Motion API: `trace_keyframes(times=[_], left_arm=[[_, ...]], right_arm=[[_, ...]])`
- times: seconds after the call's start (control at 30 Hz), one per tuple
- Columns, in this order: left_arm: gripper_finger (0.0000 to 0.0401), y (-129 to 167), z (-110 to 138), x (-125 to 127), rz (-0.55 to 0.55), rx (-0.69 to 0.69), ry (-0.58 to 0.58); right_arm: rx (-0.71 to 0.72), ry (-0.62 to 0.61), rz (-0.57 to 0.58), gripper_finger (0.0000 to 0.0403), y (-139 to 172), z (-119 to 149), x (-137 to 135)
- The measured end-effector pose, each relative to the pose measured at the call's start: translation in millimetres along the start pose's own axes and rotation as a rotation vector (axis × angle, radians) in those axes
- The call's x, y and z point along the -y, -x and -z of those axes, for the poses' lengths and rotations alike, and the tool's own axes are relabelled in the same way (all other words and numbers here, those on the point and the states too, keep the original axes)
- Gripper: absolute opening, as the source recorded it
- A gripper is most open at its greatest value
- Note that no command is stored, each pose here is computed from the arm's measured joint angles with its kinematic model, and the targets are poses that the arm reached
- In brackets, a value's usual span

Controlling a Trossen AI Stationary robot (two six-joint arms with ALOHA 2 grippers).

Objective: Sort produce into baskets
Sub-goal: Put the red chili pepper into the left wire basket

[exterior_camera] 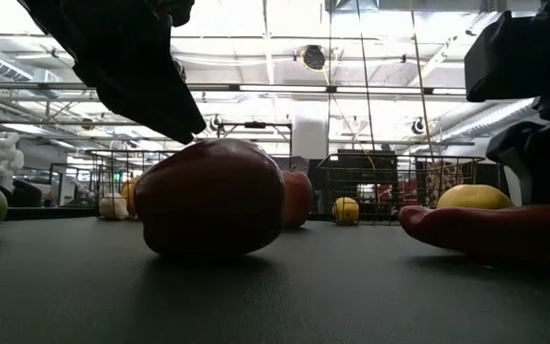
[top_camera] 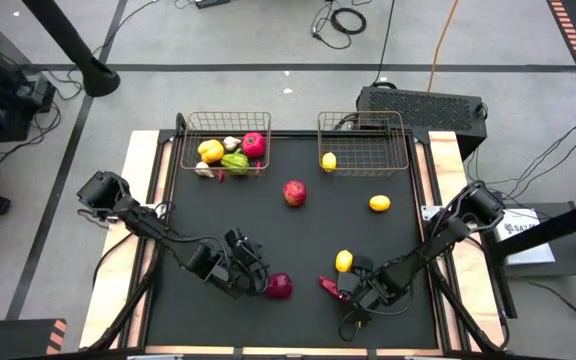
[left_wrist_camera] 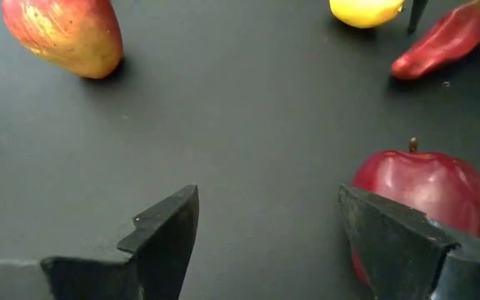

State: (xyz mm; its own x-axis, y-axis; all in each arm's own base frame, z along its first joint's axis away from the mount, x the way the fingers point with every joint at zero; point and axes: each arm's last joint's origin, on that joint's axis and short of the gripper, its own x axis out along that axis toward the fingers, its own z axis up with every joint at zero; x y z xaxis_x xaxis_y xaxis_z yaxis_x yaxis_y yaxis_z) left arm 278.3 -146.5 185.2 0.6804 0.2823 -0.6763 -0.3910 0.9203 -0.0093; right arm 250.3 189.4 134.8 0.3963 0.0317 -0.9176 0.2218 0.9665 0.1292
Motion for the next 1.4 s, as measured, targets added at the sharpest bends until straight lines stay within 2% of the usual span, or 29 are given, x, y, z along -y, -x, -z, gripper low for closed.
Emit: trace_keyframes(times=[0.23,0.53,0.67,0.87,1.03,1.17,1.3,1.4], left_arm=[[0.0294,0.0,0.0,0.0,0.000,0.000,0.000],[0.0294,0.0,-0.1,-0.1,-0.004,0.003,0.000],[0.0294,0.0,-0.1,-0.1,-0.003,0.003,0.000],[0.0294,0.0,-0.1,-0.1,-0.004,0.004,0.000],[0.0294,0.7,-0.4,0.8,-0.010,0.021,0.000],[0.0294,3.6,2.8,3.3,-0.004,0.017,-0.035],[0.0294,11.2,5.6,6.2,0.009,0.020,-0.063],[0.0294,20.4,8.8,4.1,-0.024,0.025,-0.085]], right_arm=[[0.011,0.007,0.012,0.0306,-0.5,-0.9,1.1],[0.002,0.027,-0.008,0.0203,-2.1,-6.6,4.4],[0.010,0.034,-0.026,0.0173,-2.3,-9.6,4.7],[0.030,0.067,-0.077,0.0177,4.6,-25.0,-2.1],[0.072,0.201,-0.075,0.0189,24.5,-53.5,-11.6],[0.123,0.329,0.030,0.0187,47.3,-86.4,-7.5],[0.172,0.460,0.191,0.0182,72.6,-118.0,3.0],[0.197,0.541,0.314,0.0182,90.2,-140.6,15.3]])
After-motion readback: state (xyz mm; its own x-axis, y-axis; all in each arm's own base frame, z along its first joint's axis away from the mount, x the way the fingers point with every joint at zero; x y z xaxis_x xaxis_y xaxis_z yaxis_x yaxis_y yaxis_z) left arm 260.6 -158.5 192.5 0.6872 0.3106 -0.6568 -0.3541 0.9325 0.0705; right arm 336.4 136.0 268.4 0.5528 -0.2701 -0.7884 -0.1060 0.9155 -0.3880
